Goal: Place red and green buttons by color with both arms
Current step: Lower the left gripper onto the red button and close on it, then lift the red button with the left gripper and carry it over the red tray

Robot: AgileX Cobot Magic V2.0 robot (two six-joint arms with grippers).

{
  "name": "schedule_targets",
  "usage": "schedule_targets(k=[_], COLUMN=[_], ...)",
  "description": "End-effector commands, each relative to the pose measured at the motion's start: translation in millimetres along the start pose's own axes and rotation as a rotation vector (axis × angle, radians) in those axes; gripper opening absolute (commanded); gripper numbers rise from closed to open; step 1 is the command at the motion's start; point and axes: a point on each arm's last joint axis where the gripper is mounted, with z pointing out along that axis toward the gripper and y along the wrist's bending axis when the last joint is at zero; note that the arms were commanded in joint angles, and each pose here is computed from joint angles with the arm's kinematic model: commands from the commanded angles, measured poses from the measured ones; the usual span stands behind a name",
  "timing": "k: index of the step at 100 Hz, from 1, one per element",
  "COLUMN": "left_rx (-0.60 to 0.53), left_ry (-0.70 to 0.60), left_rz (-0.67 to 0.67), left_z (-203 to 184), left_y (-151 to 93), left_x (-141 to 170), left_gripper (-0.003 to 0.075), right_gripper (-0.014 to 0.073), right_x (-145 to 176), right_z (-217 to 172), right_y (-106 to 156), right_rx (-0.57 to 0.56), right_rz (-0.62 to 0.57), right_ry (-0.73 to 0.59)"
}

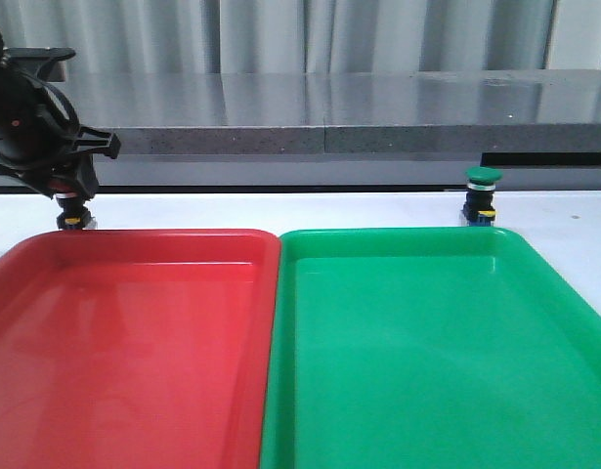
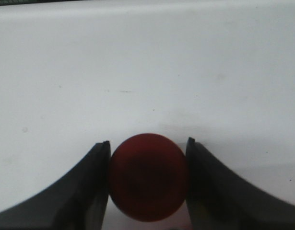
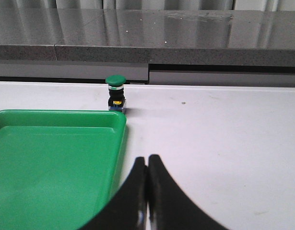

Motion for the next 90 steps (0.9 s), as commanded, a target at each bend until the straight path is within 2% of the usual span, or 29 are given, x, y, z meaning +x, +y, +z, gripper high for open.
schedule_targets(k=[1,22,56,73,90], left_rx=[0.011,0.016,0.089,0.117,0.162], left_ry=[-0.129,-0.124,-0.19,-0.209,-0.215], left_rz=[-0.005,-0.005,-0.092,-0.101,-0.059], left_z=[-23.6,-36.6,-111.8,-139.9,-154.1], left_y=[-4.4,-5.5,-14.6,-23.2,-46.9], left_x=[-25.0,-28.4,-45.3,-29.0,-3.3], left_gripper=[0.013,0.0115,0.0115,0.0115,0.0115], right_gripper=[-0.006,-0.006,-0.006,-0.006,-0.006], right_x=[-13.5,-13.5,-13.5,-13.5,-13.5], right_z=[-2.7,-2.7,-2.7,-2.7,-2.7], right_y=[0.7,0.7,0.7,0.7,0.7], right_rx=[-0.004,-0.004,-0.004,-0.004,-0.004], right_rz=[-0.002,-0.002,-0.002,-0.002,-0.002], right_ry=[-0.113,-0.113,-0.113,-0.113,-0.113])
